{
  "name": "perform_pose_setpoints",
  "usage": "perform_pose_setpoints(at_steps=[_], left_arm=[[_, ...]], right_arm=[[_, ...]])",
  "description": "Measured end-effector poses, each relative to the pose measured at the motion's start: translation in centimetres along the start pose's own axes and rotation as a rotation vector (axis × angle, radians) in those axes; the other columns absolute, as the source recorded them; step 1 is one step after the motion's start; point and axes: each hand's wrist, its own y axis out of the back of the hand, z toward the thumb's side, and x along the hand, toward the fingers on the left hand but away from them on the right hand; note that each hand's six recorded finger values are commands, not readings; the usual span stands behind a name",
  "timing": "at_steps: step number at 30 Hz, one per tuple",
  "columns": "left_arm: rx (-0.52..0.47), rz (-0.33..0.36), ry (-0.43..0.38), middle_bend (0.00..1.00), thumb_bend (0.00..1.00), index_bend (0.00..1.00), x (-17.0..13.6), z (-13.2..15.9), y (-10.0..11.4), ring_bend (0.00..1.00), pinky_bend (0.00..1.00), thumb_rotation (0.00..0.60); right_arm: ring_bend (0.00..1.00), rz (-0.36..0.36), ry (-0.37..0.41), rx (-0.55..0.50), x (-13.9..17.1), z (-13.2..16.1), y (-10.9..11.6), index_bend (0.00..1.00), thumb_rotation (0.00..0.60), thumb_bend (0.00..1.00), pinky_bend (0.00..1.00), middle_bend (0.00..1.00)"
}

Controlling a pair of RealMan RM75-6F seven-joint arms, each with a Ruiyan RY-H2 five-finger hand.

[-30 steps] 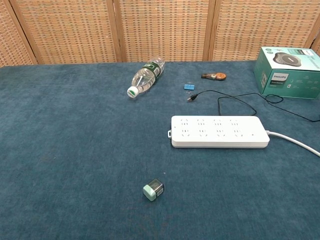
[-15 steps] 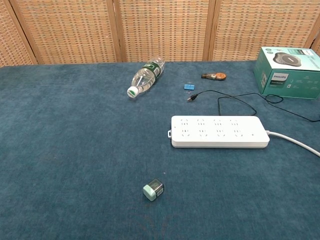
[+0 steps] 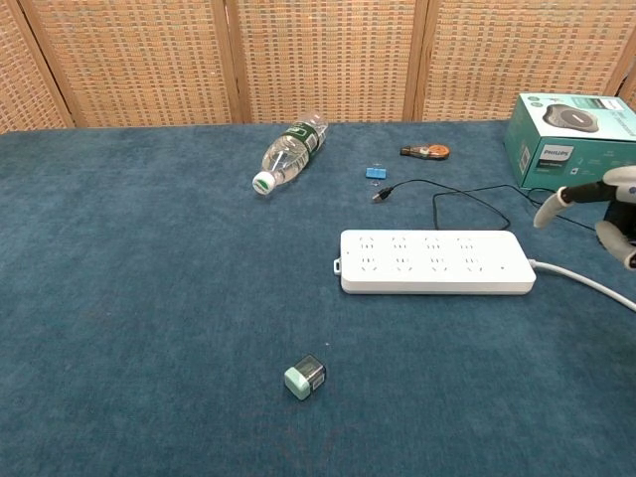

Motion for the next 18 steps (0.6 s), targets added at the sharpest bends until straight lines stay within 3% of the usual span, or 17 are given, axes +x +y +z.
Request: perform_pose_setpoints(at_steps=[18], left_arm=[[-0.001,-0.008,-0.001,0.00,0.00,0.00,0.1,0.2,-0.1,0.00,0.00,0.600]], right_arm=[[0.91,0.063,-0.052,0.074,-4.0,2.0,-1.9,0.23,0.600,0.82,1.00,0.86]])
